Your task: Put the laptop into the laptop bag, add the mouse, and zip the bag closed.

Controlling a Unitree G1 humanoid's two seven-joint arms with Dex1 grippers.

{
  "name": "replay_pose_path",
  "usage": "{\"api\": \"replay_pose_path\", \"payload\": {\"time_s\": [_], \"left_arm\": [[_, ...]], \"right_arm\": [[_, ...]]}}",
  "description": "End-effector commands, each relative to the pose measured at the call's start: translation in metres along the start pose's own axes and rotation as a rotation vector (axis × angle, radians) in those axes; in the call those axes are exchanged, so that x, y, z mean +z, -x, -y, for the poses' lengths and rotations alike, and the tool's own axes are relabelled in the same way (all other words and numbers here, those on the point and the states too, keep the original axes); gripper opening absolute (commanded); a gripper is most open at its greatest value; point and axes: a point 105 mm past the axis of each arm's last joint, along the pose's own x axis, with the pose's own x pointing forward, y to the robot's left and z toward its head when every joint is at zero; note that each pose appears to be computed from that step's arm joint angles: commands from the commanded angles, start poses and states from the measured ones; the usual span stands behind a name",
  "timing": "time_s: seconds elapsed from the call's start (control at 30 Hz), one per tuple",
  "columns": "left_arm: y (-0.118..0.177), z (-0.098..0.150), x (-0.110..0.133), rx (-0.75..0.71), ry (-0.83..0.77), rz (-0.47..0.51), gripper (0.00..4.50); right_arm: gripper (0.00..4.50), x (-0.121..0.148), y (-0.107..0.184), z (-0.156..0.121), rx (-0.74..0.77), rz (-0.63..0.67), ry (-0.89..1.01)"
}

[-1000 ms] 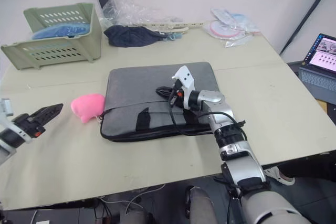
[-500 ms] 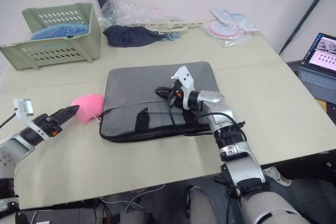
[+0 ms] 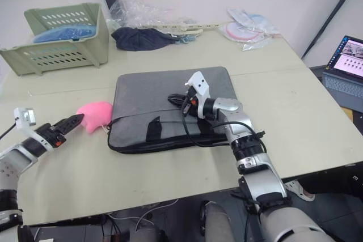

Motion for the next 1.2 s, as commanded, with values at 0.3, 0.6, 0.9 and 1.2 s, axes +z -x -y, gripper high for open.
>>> {"api": "replay_pose_path", "payload": {"time_s": [0.3,0.6,0.9,1.2], "left_arm": [[-0.022,0.008,-0.009,-0.038,-0.005,-0.018,4.46],[-0.043,0.026,-0.018,-0.12,0.019,-0.043,4.46],[-0.041,0.024,-0.015,-0.118,0.044,-0.016,3.82],[-0.037,0.02,-0.021,-0.099,0.04,-0.046,0.44]], "right_arm": [[0.0,-0.048,0.002,-0.008,0.006,-0.128,-0.118],[0.0,-0.048,0.002,-0.008,0.0,-0.128,-0.116],[0.0,-0.049,0.004,-0.006,-0.009,-0.128,-0.119],[0.0,-0.049,0.003,-0.007,-0.008,-0.127,-0.119]]}}
